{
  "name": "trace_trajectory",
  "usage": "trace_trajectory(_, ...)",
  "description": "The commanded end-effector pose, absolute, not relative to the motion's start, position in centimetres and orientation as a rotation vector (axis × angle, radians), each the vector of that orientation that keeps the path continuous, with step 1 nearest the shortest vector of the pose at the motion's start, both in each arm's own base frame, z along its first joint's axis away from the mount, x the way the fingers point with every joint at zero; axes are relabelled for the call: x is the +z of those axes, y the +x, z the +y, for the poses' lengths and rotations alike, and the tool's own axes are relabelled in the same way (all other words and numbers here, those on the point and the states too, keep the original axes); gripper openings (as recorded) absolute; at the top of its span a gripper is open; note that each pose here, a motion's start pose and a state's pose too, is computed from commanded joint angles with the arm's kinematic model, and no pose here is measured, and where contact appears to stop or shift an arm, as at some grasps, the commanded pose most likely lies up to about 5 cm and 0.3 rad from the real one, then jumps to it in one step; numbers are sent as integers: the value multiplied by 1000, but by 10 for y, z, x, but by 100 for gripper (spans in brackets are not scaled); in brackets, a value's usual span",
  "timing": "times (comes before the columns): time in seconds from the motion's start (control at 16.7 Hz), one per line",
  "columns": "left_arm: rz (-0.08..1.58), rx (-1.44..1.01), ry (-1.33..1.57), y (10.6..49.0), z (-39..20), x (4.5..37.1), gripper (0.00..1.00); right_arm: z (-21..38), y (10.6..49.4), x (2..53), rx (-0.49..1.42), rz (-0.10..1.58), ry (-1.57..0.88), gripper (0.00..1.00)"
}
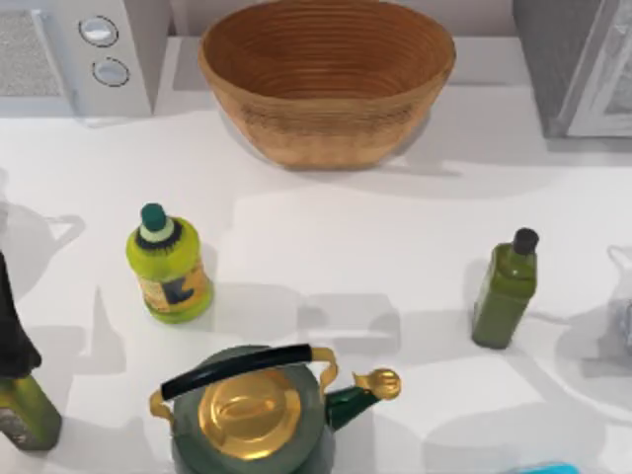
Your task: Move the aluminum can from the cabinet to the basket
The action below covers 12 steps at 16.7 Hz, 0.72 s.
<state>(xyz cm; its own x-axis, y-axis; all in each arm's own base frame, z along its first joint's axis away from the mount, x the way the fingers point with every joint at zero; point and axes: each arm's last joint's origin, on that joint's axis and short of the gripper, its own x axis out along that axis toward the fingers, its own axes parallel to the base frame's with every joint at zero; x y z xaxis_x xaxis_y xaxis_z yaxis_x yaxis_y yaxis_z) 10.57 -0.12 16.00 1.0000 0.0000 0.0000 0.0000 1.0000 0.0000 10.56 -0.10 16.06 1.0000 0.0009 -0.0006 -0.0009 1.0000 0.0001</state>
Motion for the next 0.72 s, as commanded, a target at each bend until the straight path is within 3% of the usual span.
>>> trace_trajectory(0.42, 0, 0, 0, 106, -1, 160, 100, 0, 106, 160, 10, 14, 2, 0)
trace_trajectory(0.72, 0, 0, 0, 106, -1, 160, 100, 11, 113, 202, 97, -1, 9, 0)
